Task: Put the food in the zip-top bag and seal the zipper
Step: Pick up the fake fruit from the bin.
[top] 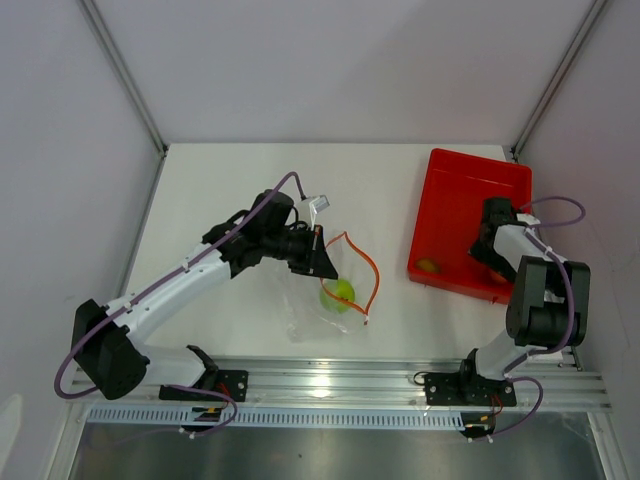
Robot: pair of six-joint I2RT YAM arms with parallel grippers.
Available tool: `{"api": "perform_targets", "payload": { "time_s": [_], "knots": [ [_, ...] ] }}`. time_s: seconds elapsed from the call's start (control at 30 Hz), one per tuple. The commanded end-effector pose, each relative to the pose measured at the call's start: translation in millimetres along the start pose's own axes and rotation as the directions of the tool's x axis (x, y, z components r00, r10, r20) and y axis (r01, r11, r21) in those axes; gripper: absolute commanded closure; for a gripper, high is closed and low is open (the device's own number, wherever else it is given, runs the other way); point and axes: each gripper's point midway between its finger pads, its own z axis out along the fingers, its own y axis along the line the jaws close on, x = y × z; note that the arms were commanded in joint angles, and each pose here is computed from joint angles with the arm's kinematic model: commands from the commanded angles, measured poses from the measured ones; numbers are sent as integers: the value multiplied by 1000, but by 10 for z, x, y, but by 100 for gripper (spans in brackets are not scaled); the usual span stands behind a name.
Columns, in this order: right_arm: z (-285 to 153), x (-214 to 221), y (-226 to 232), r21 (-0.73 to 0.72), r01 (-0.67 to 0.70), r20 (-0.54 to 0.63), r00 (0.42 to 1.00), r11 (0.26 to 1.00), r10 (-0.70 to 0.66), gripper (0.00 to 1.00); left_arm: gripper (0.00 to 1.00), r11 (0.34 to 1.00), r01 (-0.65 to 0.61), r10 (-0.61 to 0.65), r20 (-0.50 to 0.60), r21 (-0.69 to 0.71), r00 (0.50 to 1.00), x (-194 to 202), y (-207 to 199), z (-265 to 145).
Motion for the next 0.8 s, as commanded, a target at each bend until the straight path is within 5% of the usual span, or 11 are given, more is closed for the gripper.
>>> {"api": "perform_targets", "payload": {
  "time_s": [0.0,0.23,0.43,0.53,0.77],
  "knots": [
    [24,-333,49,24,-31,97,995,999,28,7,99,998,-49,48,35,40,998,-52,-109,-60],
    [102,-314,120,12,-19,85,996,1000,18,18,100,999,-38,37,23,34,999,-51,-89,-34],
    [19,-295,204,-42,2,83,997,999,1,43,100,999,-31,31,20,22,999,-47,-67,-30],
    [-133,-318,248,-83,13,102,995,996,-5,60,100,999,-26,26,12,26,1000,-58,-77,-15],
    [-1027,-481,586,-365,126,211,976,923,-50,73,99,999,-23,23,-5,32,1000,-149,-128,21]
  ]
}}
